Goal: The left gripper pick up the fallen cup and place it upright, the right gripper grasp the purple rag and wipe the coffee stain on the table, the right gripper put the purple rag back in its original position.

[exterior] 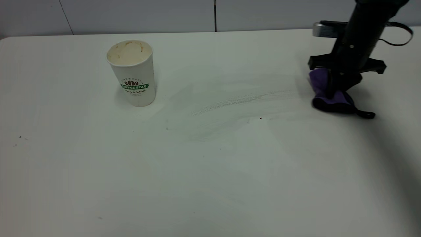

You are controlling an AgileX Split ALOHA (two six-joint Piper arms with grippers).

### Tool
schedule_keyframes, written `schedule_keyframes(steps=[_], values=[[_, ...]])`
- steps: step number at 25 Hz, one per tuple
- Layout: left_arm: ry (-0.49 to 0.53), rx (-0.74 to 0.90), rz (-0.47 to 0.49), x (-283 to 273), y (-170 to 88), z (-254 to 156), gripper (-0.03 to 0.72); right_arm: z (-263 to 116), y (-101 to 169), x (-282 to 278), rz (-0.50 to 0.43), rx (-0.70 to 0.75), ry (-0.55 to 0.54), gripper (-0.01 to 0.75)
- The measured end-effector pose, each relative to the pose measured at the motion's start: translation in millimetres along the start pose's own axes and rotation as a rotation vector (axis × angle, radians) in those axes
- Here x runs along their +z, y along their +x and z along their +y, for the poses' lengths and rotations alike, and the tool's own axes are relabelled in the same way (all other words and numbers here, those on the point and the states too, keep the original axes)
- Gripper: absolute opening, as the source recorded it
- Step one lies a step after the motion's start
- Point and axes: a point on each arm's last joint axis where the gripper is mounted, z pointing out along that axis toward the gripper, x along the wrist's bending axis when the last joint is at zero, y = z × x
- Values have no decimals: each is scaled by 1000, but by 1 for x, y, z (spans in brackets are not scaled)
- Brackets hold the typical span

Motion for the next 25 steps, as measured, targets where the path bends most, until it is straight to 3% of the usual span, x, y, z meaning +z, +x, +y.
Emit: schedule_keyframes(steps=[2,4,9,10,16,21,25], values=[[0,0,0,0,0,0,428,0,-17,-2,-2,36,14,164],[0,0,0,0,0,0,428,1,-25,-6,-13,38,17,264],[0,0,0,0,0,0,428,-2,-31,-20,-71,-48,54,634],[0,0,0,0,0,0,428,-3,-32,-27,-75,-54,68,680],[0,0,0,0,0,0,428,0,-22,-148,-92,-90,37,724],[0,0,0,0,0,0,428,-16,-8,-266,-97,-129,-142,724],[0,1,0,0,0,0,428,-62,16,-345,-75,-183,-273,717]])
